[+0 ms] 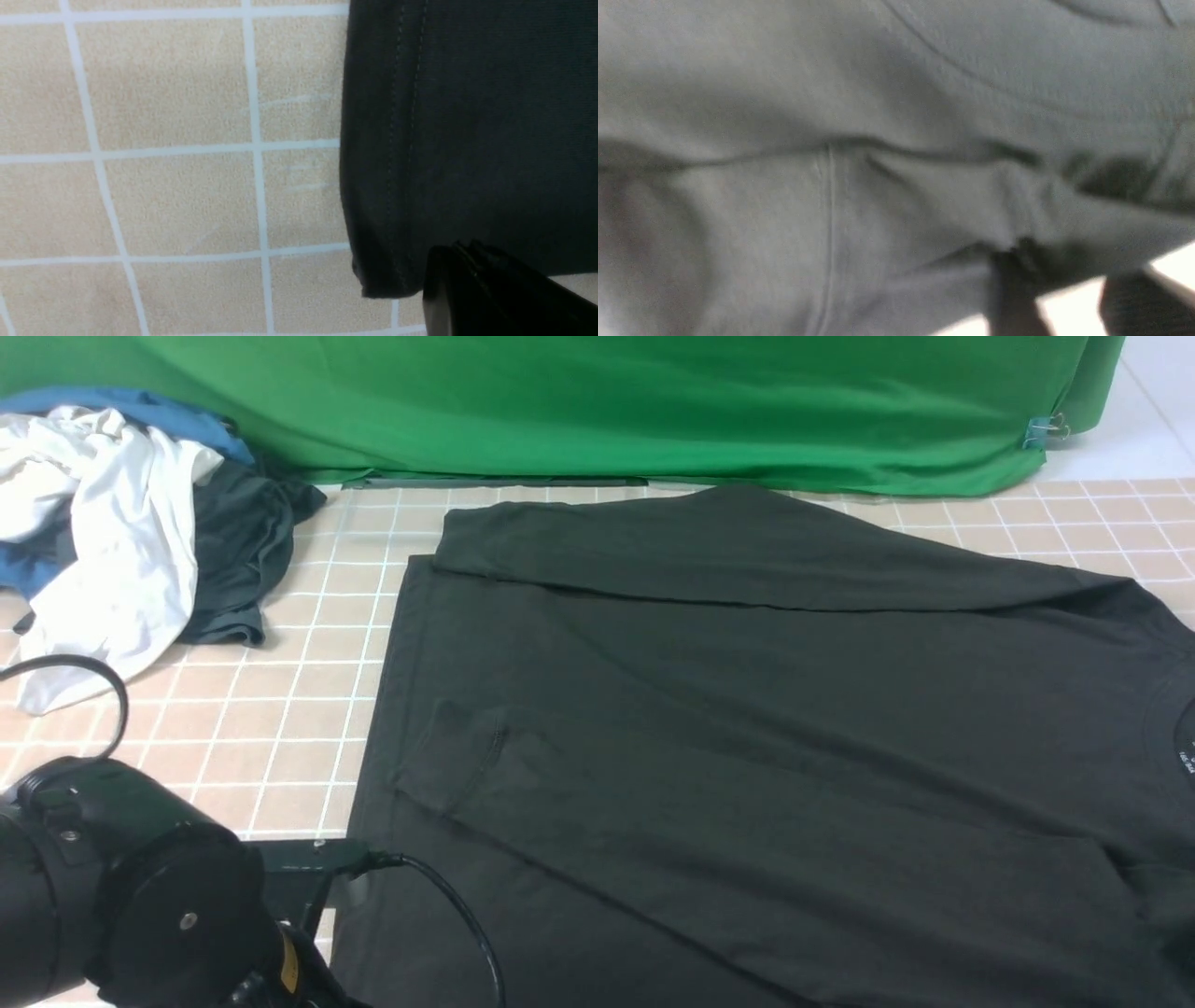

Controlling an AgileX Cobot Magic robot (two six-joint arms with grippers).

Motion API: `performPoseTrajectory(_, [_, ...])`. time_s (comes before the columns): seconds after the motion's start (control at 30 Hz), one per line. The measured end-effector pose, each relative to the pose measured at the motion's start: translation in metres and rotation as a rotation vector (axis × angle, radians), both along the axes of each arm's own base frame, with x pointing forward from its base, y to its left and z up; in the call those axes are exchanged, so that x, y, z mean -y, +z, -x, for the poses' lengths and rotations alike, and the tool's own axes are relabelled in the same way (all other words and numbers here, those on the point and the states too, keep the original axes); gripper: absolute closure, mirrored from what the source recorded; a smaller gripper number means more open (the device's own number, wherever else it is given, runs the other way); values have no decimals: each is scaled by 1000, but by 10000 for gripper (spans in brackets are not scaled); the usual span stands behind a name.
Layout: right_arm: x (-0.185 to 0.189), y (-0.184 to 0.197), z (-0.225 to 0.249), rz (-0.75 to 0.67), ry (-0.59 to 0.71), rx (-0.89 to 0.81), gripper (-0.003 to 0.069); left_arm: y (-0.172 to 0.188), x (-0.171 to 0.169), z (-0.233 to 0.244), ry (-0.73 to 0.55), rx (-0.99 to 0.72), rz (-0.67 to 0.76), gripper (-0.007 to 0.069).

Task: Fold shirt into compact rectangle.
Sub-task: 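Grab the top left corner of the dark shirt with the left gripper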

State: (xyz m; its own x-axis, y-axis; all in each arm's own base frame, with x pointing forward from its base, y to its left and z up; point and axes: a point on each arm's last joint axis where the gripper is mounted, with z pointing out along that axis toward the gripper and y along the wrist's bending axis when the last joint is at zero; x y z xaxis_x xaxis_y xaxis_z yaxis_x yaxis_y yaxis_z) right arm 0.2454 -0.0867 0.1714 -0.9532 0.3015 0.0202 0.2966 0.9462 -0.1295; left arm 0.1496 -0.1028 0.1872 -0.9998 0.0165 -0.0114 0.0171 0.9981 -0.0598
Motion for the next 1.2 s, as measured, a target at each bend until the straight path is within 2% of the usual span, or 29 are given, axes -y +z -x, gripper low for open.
performPoseTrajectory(0.1, [-2,2,5,-19,-19,-44,178,-1,-4,3,31,-27,-44,606])
performPoseTrajectory(0.17, [-5,6,7,-45,-22,-42,155,-3,-7,4,45,-30,-64,580])
performPoseTrajectory(0.27, [-13,14,8,-76,-6,-11,158,-8,-10,8,57,-38,-78,525])
performPoseTrajectory(0.5, [-59,54,10,-74,171,175,207,-22,-11,9,110,24,-32,257])
performPoseTrajectory(0.6, [-77,66,11,-71,248,246,211,-25,-11,10,114,40,-20,194])
performPoseTrajectory(0.67, [-84,69,12,-74,279,270,211,-26,-12,11,116,39,-20,197])
performPoseTrajectory(0.73, [-96,73,13,-88,321,291,211,-27,-12,12,117,39,-20,242])
performPoseTrajectory(0.8, [-104,73,13,-102,344,293,211,-27,-12,12,120,39,-14,336])
performPoseTrajectory(0.9, [-111,73,14,-116,364,295,211,-27,-12,11,111,40,-14,527])
performPoseTrajectory(0.93, [-111,73,14,-118,365,295,211,-26,-12,11,109,39,-16,565])
performPoseTrajectory(1.0, [-112,73,14,-120,367,293,211,-23,-12,10,99,27,-37,597])
performPoseTrajectory(1.2, [-112,72,16,-123,367,274,211,-4,-27,13,58,-2,-203,599])
